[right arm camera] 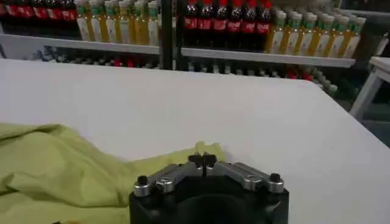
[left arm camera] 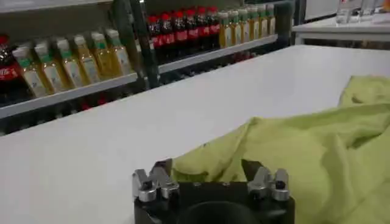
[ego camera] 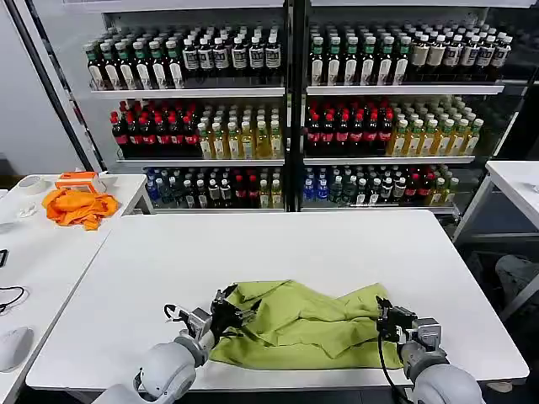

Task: Fold and organize the clothes.

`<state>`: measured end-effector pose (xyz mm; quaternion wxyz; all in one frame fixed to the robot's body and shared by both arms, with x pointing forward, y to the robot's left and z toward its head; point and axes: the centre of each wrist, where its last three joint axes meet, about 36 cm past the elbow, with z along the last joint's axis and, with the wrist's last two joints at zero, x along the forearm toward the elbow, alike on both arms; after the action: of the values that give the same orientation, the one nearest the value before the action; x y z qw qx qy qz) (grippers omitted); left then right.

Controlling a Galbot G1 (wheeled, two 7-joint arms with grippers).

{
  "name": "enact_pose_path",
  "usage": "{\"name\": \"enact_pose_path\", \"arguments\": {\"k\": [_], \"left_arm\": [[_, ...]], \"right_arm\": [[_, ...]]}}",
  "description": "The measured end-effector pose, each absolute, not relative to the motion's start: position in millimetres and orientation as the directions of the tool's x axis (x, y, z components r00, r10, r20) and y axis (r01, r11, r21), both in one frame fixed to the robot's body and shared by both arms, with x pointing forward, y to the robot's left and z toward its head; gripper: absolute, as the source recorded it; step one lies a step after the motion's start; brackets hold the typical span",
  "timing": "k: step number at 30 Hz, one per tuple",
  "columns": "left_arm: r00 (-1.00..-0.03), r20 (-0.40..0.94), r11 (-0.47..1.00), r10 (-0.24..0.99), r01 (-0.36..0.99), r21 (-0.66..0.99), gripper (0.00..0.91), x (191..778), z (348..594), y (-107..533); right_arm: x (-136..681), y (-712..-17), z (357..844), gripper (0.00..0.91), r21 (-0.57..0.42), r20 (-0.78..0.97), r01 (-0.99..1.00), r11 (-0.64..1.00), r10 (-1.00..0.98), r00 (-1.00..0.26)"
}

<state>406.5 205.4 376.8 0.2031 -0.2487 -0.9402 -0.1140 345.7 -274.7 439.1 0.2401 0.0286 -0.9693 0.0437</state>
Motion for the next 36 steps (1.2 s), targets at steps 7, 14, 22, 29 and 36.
{"name": "enact_pose_path", "arguments": {"k": [7,14,22,29,36], "left_arm": [[-0.795,0.439,0.850,0.419,0.513,0.118,0.030,409.6,374.4,206.0],[-0.795,0.432,0.849,0.426,0.516,0.113,0.030,411.3,377.0,206.4],[-0.806,0.419,0.858,0.418,0.502,0.111,0.030,411.5,384.6,215.1],[-0.822,0.402,0.870,0.403,0.480,0.110,0.030,408.0,396.8,228.2],[-0.835,0.387,0.878,0.391,0.465,0.117,0.030,400.8,408.2,238.9]], "right_arm": [[347.5,-275.2,440.0,0.000,-0.073,0.464,-0.075,0.995,-0.033,-0.885],[350.1,-275.9,440.8,0.000,-0.072,0.460,-0.072,0.995,-0.031,-0.888],[356.2,-277.1,443.7,0.000,-0.075,0.453,-0.081,0.994,-0.038,-0.891],[365.3,-280.1,450.3,0.000,-0.072,0.434,-0.076,0.995,-0.037,-0.900],[370.9,-285.0,459.4,0.000,-0.073,0.408,-0.070,0.995,-0.034,-0.912]]}}
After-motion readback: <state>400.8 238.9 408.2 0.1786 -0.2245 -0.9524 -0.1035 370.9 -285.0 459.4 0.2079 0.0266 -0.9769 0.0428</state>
